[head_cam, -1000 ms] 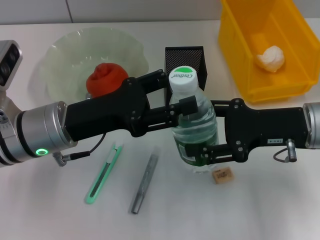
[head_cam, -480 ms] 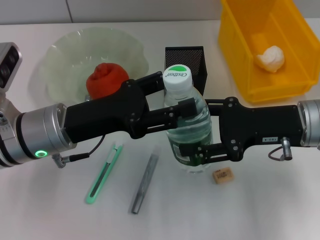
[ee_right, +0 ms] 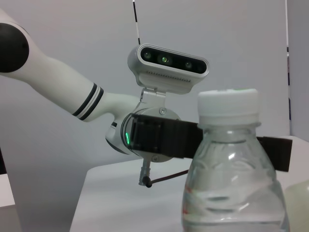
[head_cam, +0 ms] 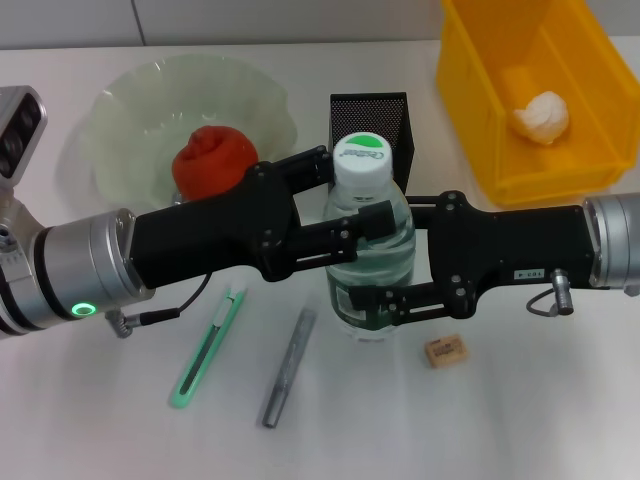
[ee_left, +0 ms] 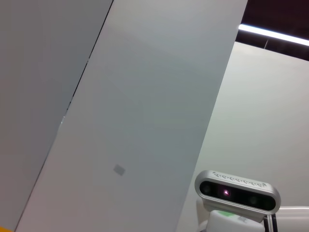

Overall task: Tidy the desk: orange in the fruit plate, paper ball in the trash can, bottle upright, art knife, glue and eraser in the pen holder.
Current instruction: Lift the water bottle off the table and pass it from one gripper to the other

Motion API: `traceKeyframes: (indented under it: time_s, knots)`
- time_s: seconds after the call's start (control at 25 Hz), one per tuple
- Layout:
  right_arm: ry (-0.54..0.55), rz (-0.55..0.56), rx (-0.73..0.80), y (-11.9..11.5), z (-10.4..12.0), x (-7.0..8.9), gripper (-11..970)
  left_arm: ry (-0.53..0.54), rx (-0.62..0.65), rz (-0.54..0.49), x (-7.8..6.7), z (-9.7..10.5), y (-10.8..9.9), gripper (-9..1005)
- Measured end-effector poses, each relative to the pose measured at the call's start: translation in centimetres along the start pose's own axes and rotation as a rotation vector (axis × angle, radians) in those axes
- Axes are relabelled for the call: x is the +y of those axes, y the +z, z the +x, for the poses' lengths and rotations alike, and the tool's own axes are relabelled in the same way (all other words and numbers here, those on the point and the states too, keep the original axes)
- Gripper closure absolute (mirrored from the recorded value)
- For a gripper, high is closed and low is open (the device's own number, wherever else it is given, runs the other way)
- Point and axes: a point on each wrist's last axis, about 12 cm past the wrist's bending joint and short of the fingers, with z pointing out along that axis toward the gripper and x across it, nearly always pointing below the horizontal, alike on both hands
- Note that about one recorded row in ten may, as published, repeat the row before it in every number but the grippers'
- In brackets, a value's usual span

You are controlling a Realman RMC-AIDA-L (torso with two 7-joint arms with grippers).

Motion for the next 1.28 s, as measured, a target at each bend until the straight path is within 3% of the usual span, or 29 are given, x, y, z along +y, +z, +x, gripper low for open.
traceKeyframes:
  time_s: [1.28]
  knots:
    - [0.049, 0.0, 0.022, 0.04, 0.3, -0.02, 196, 0.045, 0.011, 0.01, -0.13, 0.05, -0.05, 214]
